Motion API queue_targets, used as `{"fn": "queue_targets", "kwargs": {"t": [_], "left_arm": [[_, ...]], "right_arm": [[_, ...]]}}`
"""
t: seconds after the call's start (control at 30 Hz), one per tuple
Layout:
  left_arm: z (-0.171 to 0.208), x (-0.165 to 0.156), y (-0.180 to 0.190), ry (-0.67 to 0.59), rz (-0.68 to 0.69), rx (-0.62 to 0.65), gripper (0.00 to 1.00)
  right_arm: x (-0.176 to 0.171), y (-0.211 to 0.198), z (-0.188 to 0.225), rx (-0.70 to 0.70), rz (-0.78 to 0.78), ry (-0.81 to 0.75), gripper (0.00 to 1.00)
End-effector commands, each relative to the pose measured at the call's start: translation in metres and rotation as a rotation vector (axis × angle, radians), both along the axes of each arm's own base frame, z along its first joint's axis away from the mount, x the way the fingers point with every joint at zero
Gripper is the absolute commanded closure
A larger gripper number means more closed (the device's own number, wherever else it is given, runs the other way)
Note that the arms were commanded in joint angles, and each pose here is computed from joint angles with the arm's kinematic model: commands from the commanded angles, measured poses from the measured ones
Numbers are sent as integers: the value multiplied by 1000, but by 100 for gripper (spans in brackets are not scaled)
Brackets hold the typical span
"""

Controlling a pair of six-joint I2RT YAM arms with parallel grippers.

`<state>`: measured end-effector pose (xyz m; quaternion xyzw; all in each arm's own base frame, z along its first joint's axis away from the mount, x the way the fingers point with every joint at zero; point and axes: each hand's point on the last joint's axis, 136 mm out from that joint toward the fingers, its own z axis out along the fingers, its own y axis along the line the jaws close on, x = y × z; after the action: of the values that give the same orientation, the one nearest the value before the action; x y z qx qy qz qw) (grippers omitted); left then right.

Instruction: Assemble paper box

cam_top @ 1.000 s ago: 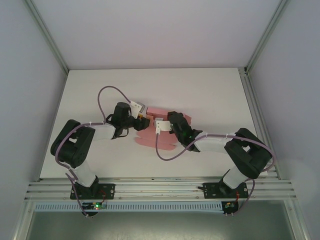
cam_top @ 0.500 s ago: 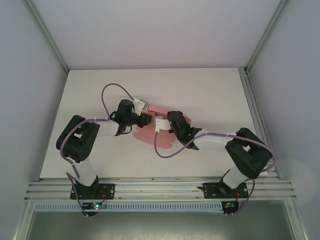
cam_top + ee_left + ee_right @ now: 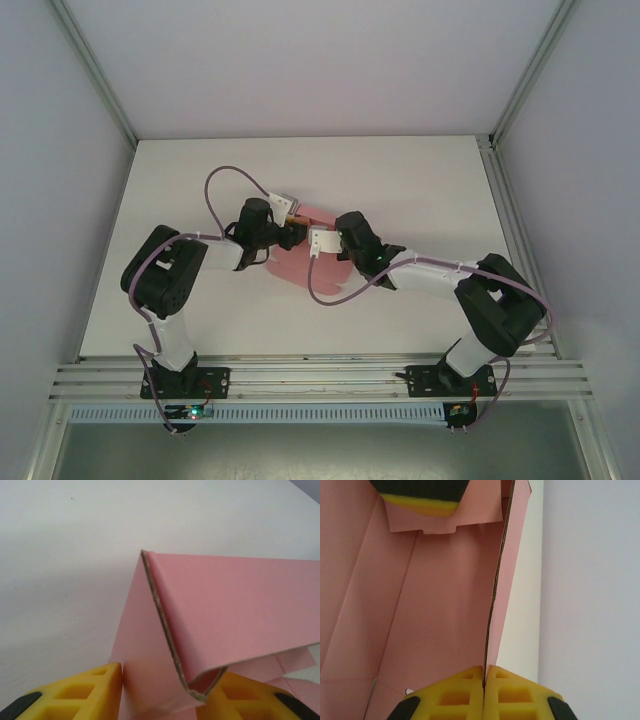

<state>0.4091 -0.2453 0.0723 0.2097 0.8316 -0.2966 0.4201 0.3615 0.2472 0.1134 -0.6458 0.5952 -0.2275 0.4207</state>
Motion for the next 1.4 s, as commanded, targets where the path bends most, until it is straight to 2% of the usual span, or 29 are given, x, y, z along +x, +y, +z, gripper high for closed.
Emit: {"fn": "queue_targets", "kwargs": {"t": [0.0,0.13,0.2,0.4,0.53,0.6,0.87,0.9,1.0,1.07,1.37], "left_arm": [[17,9,-6,-55,-44,35,61],[11,10,-6,-28,-39,50,70],[7,14,1,-8,12,74,73],[-16,26,40,-5,304,247,78],[-32,28,65,18,479,359,95],[-37,26,65,19,484,366,100],[-42,15,89,23,572,538,99],[-45,12,96,27,596,580,96],[-51,5,114,58,657,684,97],[-55,1,118,71,684,700,100],[-52,-9,134,90,803,777,100]], "right_arm": [[-37,9,-40,-9,125,228,100],[-37,8,-43,-15,121,245,100],[-35,7,-43,-18,114,240,100],[-41,8,-37,9,111,261,100],[-45,9,-40,16,113,277,100],[-46,10,-39,20,114,280,100],[-44,5,-32,18,88,266,100],[-45,4,-31,14,83,270,100],[-42,-1,-29,12,60,263,100],[-41,-1,-27,17,54,262,100],[-36,-5,-27,13,31,263,100]]}}
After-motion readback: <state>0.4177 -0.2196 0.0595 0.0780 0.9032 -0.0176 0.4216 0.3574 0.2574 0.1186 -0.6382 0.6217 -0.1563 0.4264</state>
